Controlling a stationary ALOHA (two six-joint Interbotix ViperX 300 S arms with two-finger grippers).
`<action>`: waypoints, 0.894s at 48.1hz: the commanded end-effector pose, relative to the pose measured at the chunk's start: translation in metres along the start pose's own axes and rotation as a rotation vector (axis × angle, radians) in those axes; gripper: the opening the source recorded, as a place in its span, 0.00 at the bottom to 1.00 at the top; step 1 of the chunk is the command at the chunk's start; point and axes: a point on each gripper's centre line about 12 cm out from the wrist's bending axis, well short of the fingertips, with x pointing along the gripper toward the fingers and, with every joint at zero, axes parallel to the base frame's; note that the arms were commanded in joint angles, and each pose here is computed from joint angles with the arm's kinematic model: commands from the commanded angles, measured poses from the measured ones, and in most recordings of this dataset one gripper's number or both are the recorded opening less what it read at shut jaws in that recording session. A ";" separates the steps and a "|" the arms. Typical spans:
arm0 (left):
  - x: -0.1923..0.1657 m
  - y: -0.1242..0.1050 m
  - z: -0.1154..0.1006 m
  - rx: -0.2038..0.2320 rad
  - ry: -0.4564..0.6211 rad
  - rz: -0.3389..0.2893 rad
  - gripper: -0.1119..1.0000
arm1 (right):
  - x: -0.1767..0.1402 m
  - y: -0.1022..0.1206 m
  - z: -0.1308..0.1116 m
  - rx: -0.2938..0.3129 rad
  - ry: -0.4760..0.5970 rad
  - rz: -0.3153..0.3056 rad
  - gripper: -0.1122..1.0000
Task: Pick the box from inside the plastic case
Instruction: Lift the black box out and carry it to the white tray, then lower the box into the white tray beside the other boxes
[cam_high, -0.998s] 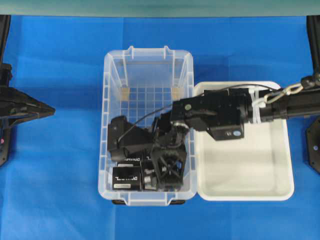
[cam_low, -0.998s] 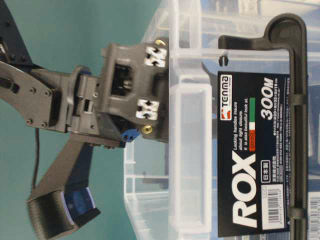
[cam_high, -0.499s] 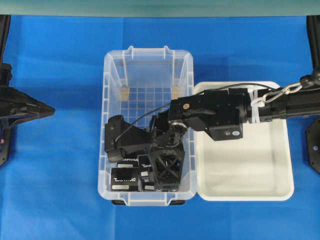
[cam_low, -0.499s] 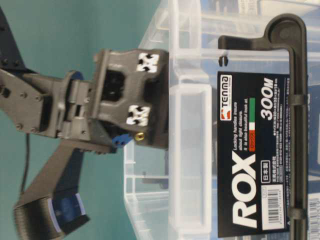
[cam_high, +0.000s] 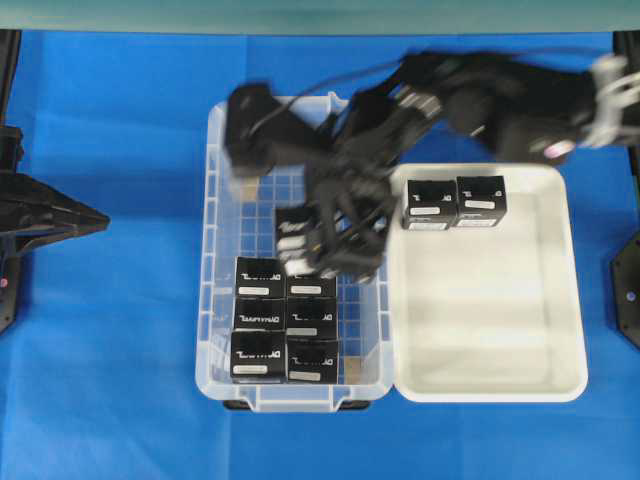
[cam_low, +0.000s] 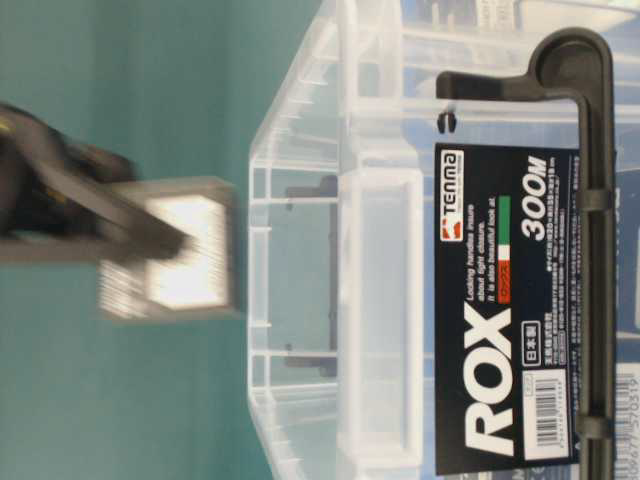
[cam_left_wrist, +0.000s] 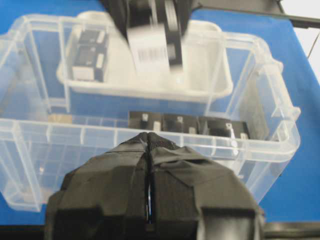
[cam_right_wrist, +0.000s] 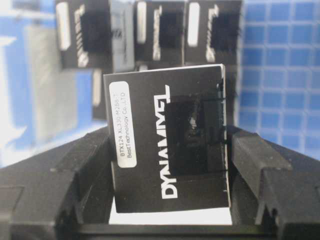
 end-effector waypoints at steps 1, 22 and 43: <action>0.000 -0.001 0.011 0.003 -0.029 -0.002 0.05 | -0.039 0.009 -0.003 -0.016 -0.044 0.000 0.67; -0.001 -0.001 0.015 0.003 -0.040 0.000 0.05 | -0.074 0.007 -0.104 0.054 0.021 -0.021 0.67; 0.000 0.001 0.013 0.002 -0.033 0.007 0.05 | 0.007 -0.014 -0.197 0.088 -0.008 -0.102 0.67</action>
